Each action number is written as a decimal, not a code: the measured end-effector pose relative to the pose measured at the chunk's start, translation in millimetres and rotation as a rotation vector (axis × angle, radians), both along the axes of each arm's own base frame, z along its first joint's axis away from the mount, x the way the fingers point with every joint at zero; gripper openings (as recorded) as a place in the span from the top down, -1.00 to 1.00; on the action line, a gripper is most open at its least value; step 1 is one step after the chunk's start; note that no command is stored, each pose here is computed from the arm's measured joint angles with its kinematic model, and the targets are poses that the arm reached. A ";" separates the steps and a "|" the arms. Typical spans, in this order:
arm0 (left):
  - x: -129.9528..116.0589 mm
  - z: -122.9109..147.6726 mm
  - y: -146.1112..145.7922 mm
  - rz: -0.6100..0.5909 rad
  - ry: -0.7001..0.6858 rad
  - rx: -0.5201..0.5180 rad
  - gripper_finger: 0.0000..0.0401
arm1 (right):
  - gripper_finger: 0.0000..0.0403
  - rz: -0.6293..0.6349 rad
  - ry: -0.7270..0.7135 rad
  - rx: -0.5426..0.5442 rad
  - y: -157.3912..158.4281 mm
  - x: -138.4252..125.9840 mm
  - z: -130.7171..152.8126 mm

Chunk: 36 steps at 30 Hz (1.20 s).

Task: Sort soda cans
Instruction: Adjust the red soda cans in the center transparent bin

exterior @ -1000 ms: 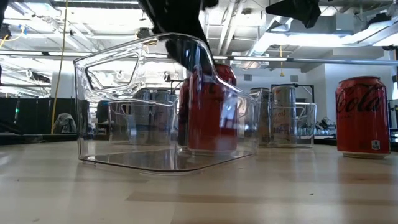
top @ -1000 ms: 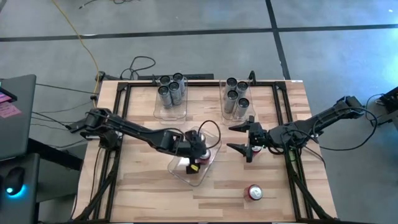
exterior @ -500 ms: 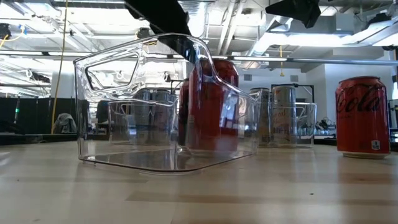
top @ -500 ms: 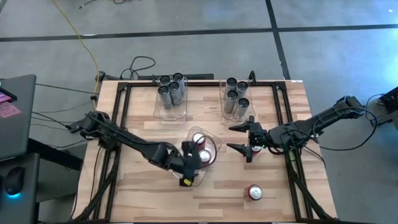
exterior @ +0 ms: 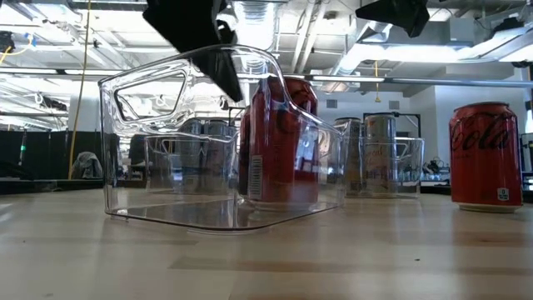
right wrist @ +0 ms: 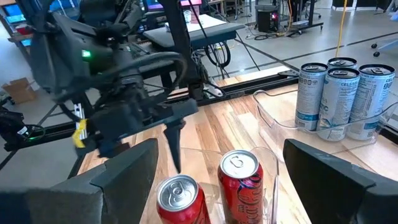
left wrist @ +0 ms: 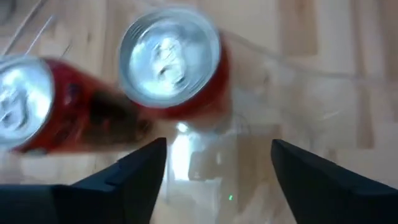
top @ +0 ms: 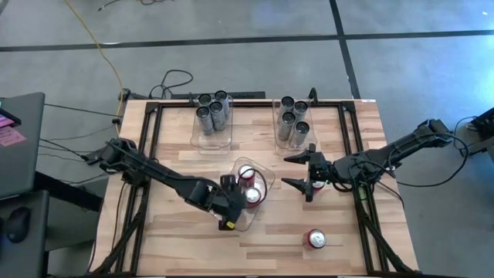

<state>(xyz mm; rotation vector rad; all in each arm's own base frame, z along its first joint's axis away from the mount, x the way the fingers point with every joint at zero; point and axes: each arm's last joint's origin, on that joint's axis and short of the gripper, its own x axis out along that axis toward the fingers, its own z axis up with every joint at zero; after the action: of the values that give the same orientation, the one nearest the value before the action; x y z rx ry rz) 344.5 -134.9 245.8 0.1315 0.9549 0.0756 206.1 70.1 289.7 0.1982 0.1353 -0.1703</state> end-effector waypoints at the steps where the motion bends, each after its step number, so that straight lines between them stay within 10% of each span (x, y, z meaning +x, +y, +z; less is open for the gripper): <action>1: -1.0 -0.8 1.5 0.006 0.017 0.003 -0.37 | -0.82 0.000 0.000 0.000 0.0 0.0 0.0; 26: 7.3 -43.1 25.5 -0.217 0.016 -0.318 0.93 | -0.82 -0.018 -0.002 -0.001 -3.0 1.0 0.2; 36: 6.6 -59.6 26.6 -0.264 -0.084 -0.377 1.00 | -0.82 -0.024 -0.004 0.001 -4.1 1.4 0.4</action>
<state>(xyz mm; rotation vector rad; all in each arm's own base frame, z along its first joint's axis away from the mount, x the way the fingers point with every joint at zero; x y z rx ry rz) 351.0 -108.3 186.1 -0.0939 0.8462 -0.3390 207.4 65.9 290.1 0.2013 0.1290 -0.1936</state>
